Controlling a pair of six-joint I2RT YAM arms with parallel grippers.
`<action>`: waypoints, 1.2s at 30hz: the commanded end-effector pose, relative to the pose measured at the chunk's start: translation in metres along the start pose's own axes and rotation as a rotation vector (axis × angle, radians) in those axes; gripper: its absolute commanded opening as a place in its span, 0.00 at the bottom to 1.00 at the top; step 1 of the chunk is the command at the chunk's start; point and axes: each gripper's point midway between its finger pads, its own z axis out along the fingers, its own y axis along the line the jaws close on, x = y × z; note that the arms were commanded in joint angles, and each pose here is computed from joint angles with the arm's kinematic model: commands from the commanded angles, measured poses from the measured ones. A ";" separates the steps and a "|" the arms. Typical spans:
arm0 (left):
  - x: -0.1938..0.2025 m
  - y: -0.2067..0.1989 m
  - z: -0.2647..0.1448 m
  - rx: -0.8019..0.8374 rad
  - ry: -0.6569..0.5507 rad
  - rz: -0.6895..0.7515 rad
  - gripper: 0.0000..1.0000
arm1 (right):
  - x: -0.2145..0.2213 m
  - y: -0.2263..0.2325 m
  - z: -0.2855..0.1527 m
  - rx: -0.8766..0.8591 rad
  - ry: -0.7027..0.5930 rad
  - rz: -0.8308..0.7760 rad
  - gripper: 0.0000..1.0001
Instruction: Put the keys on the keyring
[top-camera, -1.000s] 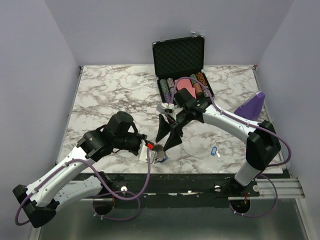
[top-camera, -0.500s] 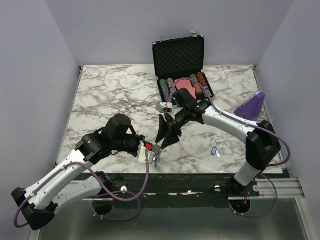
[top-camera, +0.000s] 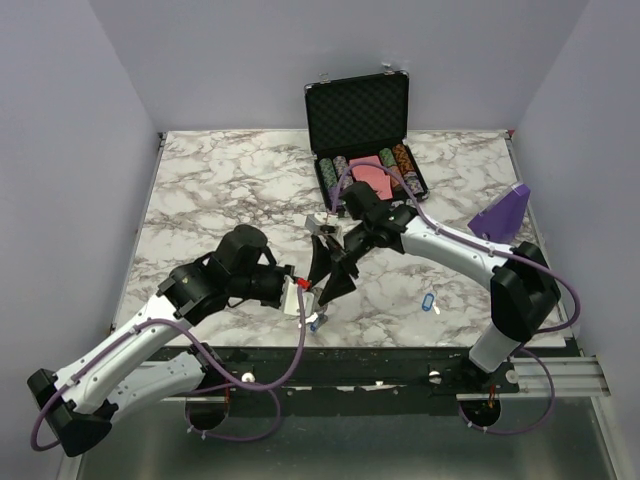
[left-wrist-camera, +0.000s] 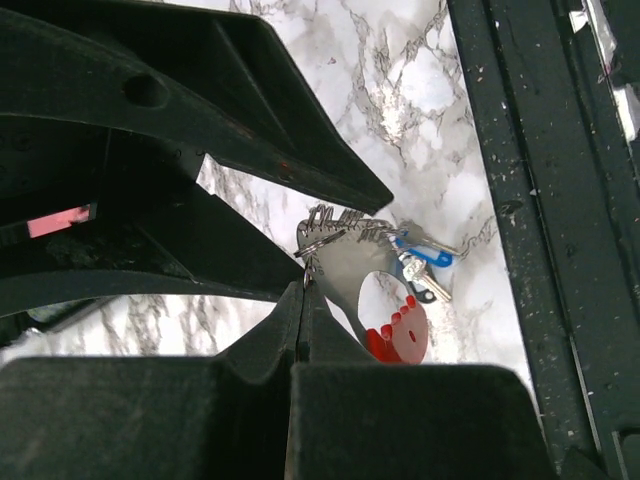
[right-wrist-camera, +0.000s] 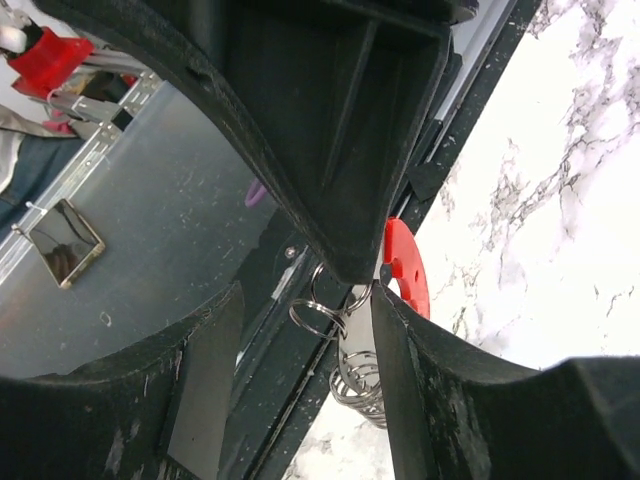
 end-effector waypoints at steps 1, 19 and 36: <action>-0.007 0.020 -0.001 -0.078 0.010 -0.158 0.00 | -0.002 -0.007 -0.002 0.074 0.047 -0.057 0.64; -0.014 0.035 -0.002 -0.206 0.036 -0.743 0.00 | -0.032 -0.024 -0.057 0.322 0.035 -0.098 0.72; -0.008 0.047 0.001 -0.288 0.088 -0.966 0.00 | -0.028 -0.028 -0.058 0.366 0.048 -0.060 0.59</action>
